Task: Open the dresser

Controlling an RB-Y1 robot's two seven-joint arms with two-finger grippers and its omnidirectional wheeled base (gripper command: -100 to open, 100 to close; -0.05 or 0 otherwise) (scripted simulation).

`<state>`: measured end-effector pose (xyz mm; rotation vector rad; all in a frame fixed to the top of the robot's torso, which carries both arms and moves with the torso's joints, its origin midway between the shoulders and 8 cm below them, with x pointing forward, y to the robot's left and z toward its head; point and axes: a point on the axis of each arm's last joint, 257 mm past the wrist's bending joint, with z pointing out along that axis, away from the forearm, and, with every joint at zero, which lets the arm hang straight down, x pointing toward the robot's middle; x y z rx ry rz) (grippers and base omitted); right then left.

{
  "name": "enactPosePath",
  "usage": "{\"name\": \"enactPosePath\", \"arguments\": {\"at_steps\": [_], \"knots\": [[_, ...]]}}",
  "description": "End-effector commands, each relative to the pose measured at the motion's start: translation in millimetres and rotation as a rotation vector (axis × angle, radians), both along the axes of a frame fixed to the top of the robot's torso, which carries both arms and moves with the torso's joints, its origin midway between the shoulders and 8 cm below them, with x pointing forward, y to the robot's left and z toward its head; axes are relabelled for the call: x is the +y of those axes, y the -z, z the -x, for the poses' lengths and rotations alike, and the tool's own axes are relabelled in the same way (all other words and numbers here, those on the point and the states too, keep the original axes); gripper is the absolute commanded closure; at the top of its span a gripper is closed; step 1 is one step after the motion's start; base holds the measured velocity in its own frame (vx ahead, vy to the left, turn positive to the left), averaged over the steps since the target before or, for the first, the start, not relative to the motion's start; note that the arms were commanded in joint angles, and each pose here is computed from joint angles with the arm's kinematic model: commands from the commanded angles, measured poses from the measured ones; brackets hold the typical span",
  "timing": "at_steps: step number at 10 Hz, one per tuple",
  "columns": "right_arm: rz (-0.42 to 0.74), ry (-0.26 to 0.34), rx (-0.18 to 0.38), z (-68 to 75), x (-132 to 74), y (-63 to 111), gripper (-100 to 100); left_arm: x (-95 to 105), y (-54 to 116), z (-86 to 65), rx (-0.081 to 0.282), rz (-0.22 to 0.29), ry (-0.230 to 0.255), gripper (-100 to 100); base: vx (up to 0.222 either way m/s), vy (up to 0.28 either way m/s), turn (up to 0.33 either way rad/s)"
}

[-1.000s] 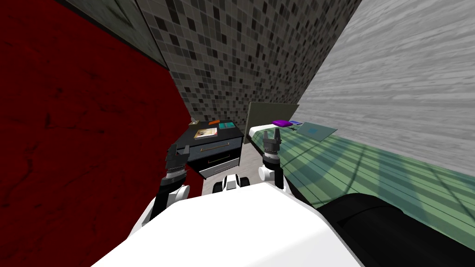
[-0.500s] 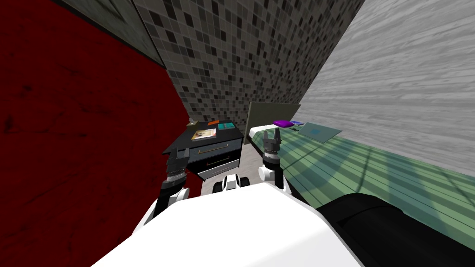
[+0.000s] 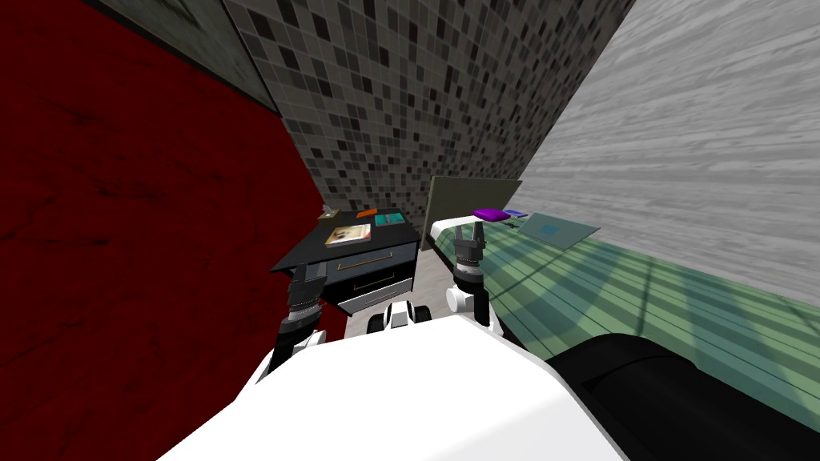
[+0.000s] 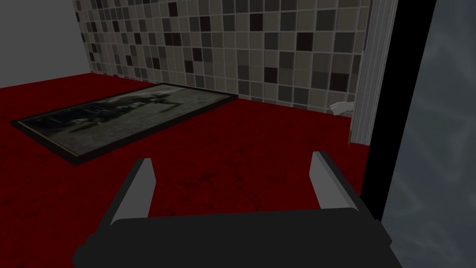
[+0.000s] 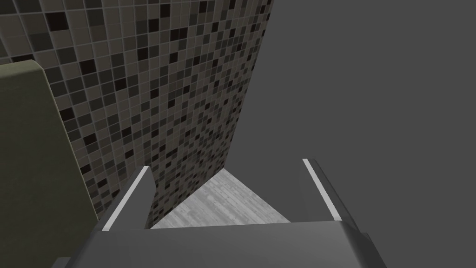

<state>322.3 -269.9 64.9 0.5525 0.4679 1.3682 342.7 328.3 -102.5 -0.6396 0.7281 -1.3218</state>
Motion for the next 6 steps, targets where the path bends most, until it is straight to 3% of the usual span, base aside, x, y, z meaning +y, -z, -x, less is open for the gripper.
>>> {"name": "enactPosePath", "arguments": {"at_steps": [1,6], "knots": [[0.0,0.0,0.0,0.0,0.0,0.0,0,1.8,17.4,4.1,0.006,0.001,-0.001,-100,0.067,-0.031,0.008],[0.0,0.0,0.0,0.0,0.0,0.0,0,7.6,50.7,17.1,0.021,0.006,-0.003,-100,0.067,-0.035,0.015]]}}
